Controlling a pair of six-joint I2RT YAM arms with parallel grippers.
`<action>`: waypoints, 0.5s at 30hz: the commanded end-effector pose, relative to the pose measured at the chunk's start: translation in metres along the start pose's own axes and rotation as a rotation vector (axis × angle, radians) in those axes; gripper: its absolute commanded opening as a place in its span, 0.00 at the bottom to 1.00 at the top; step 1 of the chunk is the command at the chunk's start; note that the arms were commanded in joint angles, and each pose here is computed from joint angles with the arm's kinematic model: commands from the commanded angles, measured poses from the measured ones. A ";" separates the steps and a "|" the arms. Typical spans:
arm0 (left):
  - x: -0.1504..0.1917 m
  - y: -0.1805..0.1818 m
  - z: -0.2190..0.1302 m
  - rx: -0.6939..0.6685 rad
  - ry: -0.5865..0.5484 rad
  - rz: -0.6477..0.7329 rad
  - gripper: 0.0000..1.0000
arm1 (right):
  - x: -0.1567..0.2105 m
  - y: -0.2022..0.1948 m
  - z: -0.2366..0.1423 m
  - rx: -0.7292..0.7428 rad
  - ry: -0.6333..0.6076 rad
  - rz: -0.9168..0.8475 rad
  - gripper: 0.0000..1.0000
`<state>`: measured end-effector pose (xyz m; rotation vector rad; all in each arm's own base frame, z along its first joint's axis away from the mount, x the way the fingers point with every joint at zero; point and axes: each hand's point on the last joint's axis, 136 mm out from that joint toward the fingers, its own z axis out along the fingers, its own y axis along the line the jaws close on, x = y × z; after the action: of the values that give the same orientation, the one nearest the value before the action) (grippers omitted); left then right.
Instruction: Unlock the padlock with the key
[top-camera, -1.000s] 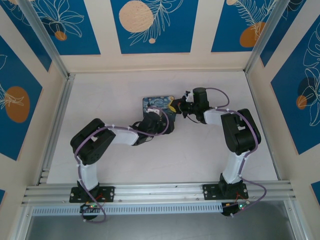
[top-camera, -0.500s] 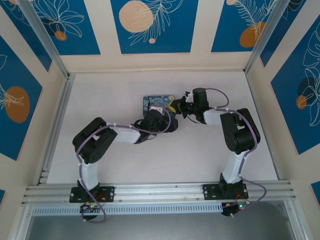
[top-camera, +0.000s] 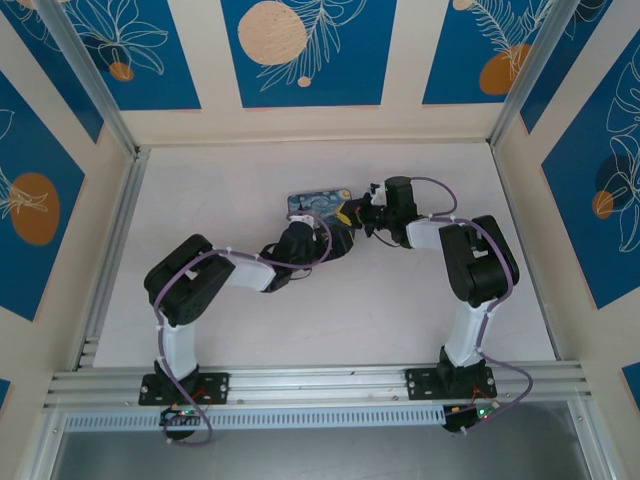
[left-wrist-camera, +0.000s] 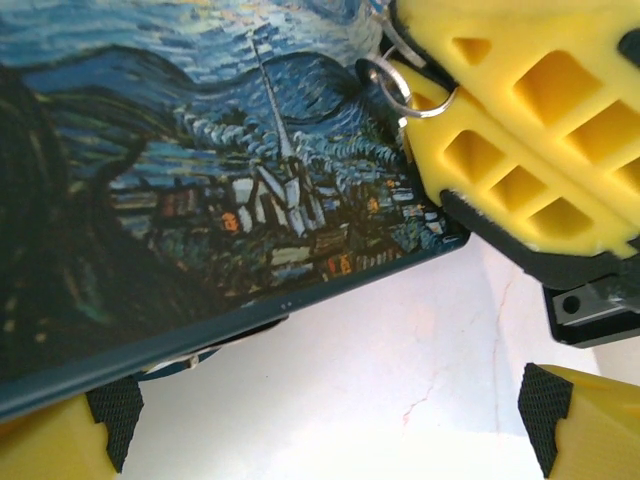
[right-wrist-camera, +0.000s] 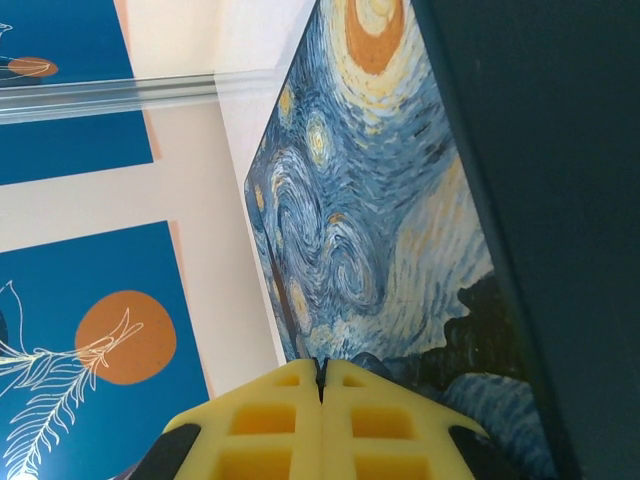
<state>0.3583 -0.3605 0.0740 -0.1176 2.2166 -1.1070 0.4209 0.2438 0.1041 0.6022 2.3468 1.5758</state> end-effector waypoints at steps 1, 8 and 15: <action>-0.003 -0.002 0.003 0.030 -0.006 -0.019 0.97 | 0.004 -0.009 0.001 0.009 0.017 0.024 0.00; -0.006 -0.007 -0.002 0.023 0.001 0.024 0.97 | 0.001 -0.004 0.000 -0.006 0.014 0.022 0.00; -0.008 -0.008 -0.013 -0.009 0.013 0.069 0.99 | -0.014 0.032 -0.012 -0.049 -0.021 -0.039 0.00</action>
<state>0.3534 -0.3577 0.0699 -0.0791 2.2518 -1.0706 0.4245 0.2397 0.1062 0.6281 2.3391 1.5811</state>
